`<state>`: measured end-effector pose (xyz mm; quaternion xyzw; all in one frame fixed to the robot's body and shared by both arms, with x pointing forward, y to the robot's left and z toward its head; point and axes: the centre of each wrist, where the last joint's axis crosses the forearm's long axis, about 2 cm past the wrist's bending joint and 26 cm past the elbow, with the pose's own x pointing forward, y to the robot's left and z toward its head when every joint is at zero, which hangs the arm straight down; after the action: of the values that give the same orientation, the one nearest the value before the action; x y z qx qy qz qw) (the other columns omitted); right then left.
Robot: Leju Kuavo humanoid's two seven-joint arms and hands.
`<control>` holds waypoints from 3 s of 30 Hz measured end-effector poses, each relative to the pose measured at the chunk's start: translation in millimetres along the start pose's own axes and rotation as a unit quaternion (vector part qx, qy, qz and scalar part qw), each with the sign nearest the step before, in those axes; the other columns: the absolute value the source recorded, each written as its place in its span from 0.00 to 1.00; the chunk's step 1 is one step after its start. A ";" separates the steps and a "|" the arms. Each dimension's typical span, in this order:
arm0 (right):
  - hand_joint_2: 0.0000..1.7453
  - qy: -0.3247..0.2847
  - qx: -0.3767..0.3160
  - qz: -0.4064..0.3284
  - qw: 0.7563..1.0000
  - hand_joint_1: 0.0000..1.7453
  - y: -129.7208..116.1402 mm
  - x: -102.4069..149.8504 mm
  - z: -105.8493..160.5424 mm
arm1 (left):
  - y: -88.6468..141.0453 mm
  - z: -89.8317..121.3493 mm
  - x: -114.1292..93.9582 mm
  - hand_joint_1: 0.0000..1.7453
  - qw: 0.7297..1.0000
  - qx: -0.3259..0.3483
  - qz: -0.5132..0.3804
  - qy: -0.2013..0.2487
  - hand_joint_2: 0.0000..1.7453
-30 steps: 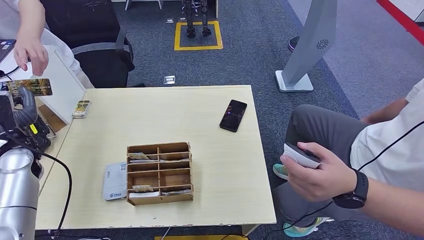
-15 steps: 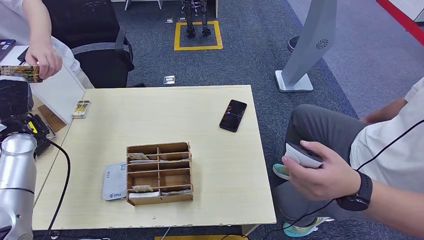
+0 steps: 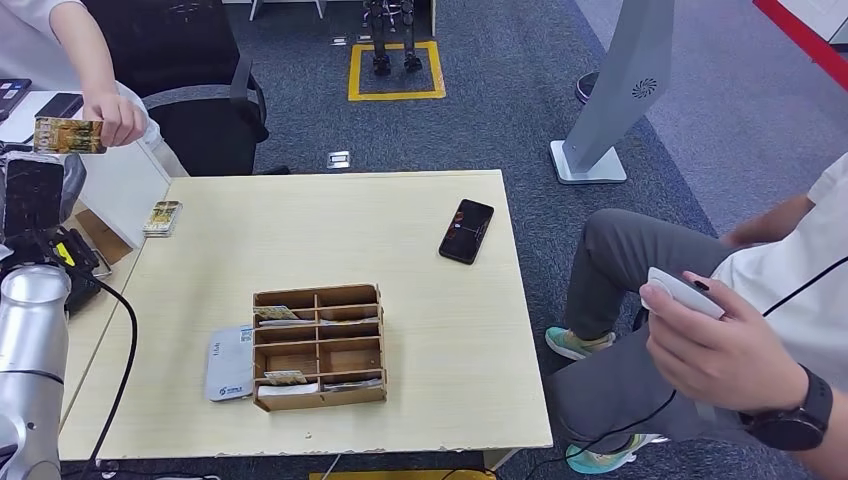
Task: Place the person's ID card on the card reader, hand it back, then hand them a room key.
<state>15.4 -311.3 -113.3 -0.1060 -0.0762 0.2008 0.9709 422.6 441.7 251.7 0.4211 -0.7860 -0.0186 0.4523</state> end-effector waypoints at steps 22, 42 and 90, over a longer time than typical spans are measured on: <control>1.00 0.004 0.004 -0.007 1.000 0.00 2.8 -7.9 1.1 | -5.9 52.8 25.1 0.00 0.969 -0.213 -0.031 -0.118 1.00; 1.00 0.009 0.001 -0.018 1.000 0.00 -2.3 -12.6 0.5 | -77.4 157.4 156.0 0.00 0.817 -0.387 -0.059 -0.424 1.00; 1.00 0.015 0.002 -0.031 0.999 0.00 3.5 -14.2 1.8 | -77.6 182.3 108.0 0.00 0.808 -0.420 -0.207 -0.357 1.00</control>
<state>0.9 -313.7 -113.8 -0.1048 -0.0644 0.1695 0.9778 314.7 254.2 187.4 0.3066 -0.7017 -0.5892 0.2578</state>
